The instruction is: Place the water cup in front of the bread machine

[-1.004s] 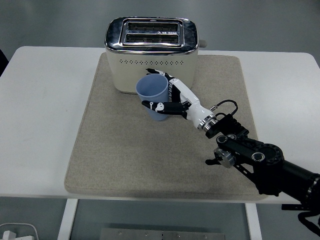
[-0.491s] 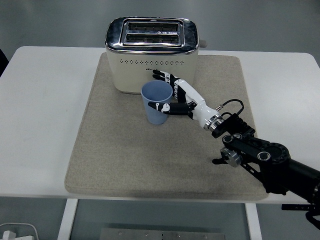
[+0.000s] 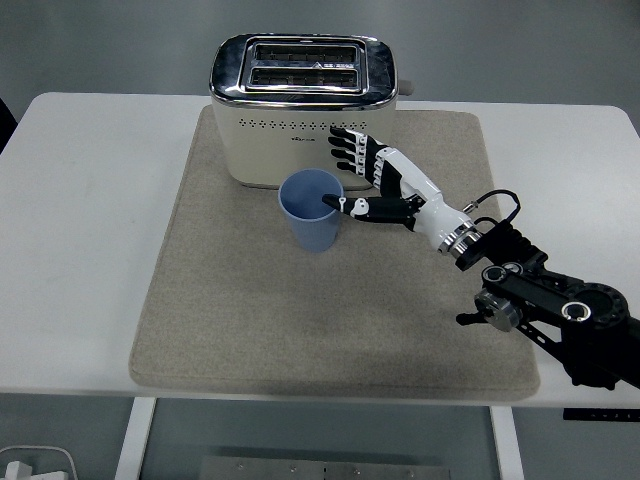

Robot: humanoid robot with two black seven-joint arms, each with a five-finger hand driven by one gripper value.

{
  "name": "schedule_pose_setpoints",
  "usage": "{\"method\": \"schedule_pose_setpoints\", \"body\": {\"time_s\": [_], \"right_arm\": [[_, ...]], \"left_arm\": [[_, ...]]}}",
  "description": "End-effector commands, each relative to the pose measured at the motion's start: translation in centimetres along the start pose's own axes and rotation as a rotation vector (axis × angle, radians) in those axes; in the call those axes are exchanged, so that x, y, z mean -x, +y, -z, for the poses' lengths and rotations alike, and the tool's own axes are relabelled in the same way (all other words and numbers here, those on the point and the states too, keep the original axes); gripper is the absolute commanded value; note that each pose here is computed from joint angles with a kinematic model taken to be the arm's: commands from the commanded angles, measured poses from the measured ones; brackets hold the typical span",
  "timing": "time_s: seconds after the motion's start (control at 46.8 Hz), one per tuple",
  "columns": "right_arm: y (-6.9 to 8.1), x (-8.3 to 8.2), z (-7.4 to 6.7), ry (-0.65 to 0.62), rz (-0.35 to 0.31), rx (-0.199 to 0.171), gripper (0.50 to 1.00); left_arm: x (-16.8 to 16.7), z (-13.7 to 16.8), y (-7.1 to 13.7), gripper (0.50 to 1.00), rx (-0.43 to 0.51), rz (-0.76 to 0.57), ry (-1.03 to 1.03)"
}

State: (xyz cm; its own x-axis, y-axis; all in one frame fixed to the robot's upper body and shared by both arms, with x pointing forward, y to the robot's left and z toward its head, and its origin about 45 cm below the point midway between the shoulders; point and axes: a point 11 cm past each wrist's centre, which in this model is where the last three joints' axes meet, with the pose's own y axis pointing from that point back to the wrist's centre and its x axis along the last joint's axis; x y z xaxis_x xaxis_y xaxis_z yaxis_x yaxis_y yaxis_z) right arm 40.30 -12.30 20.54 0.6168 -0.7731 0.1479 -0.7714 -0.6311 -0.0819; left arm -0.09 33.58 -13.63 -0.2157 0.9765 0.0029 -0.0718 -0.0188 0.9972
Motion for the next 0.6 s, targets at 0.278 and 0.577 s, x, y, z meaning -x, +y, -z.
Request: {"method": "schedule_pose_setpoints", "body": {"time_s": [0.278, 0.577], "right_arm": [[3.0, -6.1, -0.1, 0.086, -0.081, 0.047, 0.913], [5.6, -13.5, -0.2, 0.143, -0.241, 0.104, 0.913]], "left_arm": [[0.0, 0.0, 0.0, 1.000, 0.000, 0.000, 0.000], [0.0, 0.0, 0.0, 1.000, 0.000, 0.000, 0.000]]}}
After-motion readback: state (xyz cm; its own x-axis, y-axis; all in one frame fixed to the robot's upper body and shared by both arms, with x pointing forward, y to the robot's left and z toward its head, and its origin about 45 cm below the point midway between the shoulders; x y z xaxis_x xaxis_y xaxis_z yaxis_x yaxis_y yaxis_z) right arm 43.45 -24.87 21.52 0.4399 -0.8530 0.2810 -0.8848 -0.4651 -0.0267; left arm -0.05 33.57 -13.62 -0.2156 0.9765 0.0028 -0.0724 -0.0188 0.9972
